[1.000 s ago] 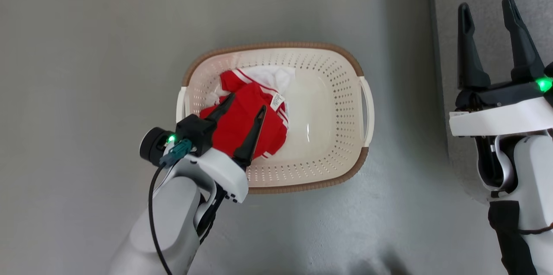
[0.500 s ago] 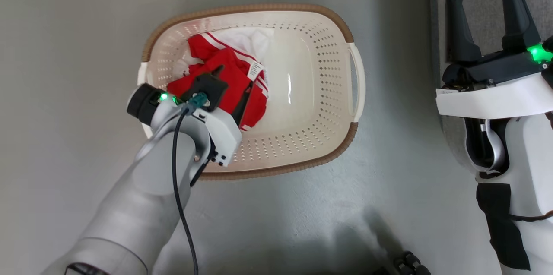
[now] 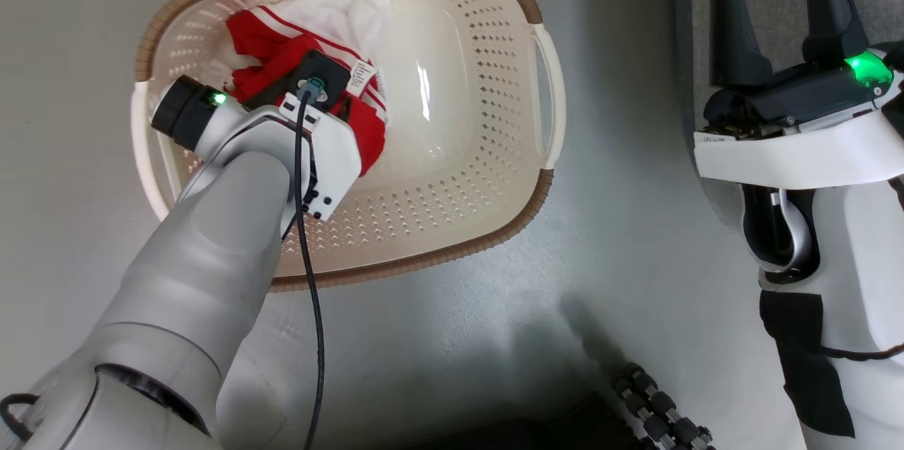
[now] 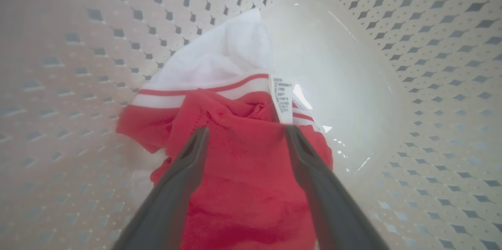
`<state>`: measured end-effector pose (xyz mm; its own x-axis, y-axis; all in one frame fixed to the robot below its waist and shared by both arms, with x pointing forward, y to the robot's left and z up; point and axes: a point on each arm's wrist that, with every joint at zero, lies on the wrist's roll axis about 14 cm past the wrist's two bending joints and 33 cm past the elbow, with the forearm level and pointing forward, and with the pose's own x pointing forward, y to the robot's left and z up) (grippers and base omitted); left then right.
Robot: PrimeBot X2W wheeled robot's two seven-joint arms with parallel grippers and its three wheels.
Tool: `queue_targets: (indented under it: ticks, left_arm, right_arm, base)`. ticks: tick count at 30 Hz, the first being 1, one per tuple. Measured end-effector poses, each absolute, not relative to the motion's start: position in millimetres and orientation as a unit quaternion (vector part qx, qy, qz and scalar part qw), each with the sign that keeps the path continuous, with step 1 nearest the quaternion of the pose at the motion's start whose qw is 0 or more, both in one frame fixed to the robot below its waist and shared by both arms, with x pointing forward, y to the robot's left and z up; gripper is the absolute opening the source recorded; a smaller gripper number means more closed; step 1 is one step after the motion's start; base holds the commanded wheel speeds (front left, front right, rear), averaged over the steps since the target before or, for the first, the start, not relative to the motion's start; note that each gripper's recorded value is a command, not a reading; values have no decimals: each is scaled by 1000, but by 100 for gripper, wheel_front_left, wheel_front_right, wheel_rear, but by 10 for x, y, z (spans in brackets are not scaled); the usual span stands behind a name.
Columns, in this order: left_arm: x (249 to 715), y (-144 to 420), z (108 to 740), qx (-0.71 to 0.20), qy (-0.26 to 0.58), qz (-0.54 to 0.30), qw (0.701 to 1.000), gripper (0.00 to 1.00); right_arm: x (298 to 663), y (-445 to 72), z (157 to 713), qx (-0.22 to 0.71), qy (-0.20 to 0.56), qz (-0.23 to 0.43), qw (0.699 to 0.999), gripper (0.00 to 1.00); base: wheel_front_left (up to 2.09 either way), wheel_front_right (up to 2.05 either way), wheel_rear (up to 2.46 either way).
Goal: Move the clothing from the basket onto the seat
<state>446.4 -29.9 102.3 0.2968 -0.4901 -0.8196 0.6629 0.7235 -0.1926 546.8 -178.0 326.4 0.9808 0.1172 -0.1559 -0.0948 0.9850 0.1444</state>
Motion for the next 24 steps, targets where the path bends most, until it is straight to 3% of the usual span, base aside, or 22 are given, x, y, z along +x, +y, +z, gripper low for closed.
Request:
queue_targets:
  ticks: [17, 18, 19, 20, 24]
  left_arm:
    - [4360, -209, 614, 162, 520, -363, 756, 100]
    - [4359, -206, 613, 160, 521, -362, 756, 83]
    - [4357, -205, 613, 155, 523, -358, 757, 18]
    - [4361, -210, 617, 151, 523, -357, 759, 0]
    - [4406, -245, 663, 129, 510, -358, 772, 0]
  right_arm:
    - [5480, -1840, 3252, 72, 73, 50, 994, 100]
    - [5484, -1839, 3257, 72, 72, 50, 994, 100]
    - [5487, -1837, 3258, 72, 71, 50, 994, 100]
    - [5489, -1832, 3259, 73, 70, 50, 994, 100]
    - [5522, -1823, 3297, 73, 64, 52, 994, 100]
  base:
    - [0, 0, 0]
    - [0, 0, 0]
    - [0, 0, 0]
    - [0, 0, 0]
    - [0, 0, 0]
